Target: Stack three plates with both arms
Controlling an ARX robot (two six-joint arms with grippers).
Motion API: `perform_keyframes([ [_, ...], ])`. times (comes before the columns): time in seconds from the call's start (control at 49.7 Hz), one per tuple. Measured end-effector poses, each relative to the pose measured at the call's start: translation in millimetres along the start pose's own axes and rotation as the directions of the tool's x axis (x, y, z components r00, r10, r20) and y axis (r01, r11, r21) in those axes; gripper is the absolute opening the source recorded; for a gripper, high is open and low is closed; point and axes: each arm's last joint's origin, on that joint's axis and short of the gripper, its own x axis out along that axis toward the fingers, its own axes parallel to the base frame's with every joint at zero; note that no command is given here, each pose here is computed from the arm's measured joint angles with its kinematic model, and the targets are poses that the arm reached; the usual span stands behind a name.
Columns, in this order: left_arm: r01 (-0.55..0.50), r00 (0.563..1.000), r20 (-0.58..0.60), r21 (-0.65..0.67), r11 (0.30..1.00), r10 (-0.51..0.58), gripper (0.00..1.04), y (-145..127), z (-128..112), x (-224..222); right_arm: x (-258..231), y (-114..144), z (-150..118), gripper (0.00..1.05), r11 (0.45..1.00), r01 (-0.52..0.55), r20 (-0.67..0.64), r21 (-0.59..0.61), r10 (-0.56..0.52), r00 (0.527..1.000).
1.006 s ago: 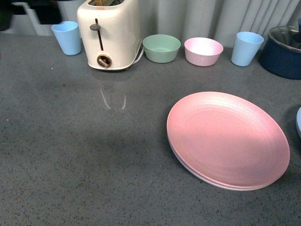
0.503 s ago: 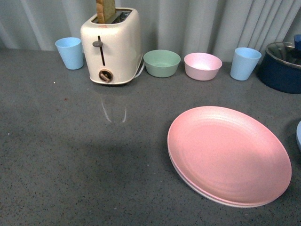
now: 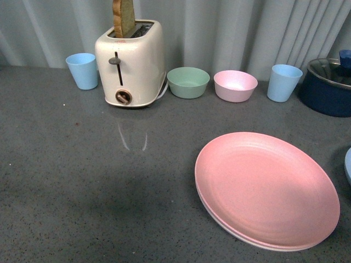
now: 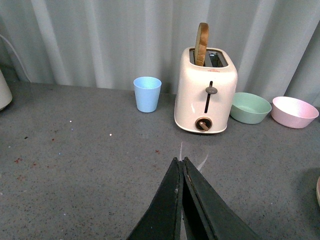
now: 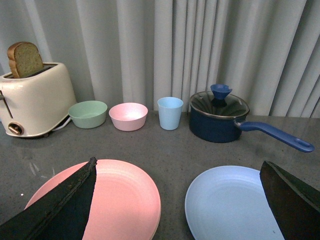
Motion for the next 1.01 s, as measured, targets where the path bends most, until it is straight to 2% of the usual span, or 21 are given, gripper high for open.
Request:
perform_keyframes([
  [0.523, 0.000, 0.999, 0.040, 0.000, 1.000, 0.000, 0.04, 0.0, 12.3, -26.8, 0.0, 0.0, 0.1, 0.97, 1.000, 0.000, 0.000, 0.000, 0.000, 1.000],
  [1.006, 0.000, 0.999, 0.046, 0.000, 1.000, 0.000, 0.04, 0.0, 13.7, -40.7, 0.0, 0.0, 0.0, 0.97, 1.000, 0.000, 0.000, 0.000, 0.000, 1.000],
])
